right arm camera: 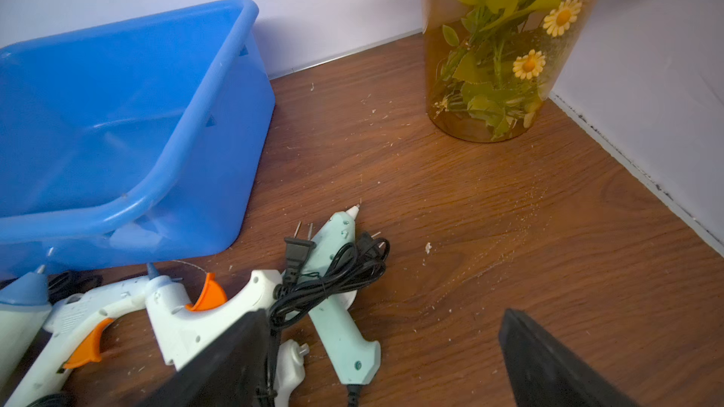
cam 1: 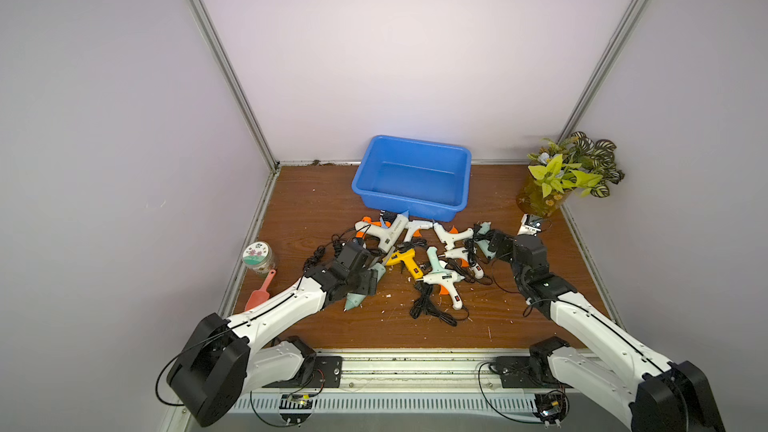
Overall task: Put the hot melt glue gun into the storage box
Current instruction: Pick up the hot melt adhesive gun from the center of the board.
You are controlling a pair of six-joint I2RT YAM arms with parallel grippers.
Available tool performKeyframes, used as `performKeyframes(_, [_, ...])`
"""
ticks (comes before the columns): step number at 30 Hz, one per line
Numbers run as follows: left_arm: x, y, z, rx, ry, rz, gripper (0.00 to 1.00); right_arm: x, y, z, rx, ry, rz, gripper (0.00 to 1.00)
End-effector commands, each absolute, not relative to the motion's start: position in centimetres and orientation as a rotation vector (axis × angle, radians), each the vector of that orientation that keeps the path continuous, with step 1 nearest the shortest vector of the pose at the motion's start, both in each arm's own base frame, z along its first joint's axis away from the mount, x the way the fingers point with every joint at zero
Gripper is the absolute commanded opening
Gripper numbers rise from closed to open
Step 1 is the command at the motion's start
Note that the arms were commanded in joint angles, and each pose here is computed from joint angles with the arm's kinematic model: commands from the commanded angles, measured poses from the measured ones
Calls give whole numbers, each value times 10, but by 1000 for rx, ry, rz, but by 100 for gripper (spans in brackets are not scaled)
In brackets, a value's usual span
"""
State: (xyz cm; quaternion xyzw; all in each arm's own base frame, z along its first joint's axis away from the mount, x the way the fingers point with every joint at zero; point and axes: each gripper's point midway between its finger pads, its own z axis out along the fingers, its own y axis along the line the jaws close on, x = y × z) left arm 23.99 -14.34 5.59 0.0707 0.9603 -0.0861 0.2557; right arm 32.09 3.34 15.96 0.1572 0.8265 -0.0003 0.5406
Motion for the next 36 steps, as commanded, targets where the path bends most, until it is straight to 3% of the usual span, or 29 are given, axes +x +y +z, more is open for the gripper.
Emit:
performKeyframes(1, [230,-143,41,211,2659,-214,86,330,36,182,406,1903,32,99])
performKeyframes(15, [226,-145,8,210,2721,-189,83,331,39,178,429,1900,66,99])
performKeyframes(19, [231,-152,8,220,2704,-222,74,331,41,176,429,1899,89,100])
performKeyframes(24, [239,-163,27,231,2629,-292,54,331,44,180,415,1895,109,100])
performKeyframes(33, [256,-178,116,206,2309,-493,24,335,85,191,267,1902,330,100])
performKeyframes(36, [256,-180,146,227,2193,-543,18,337,111,199,183,1896,456,100])
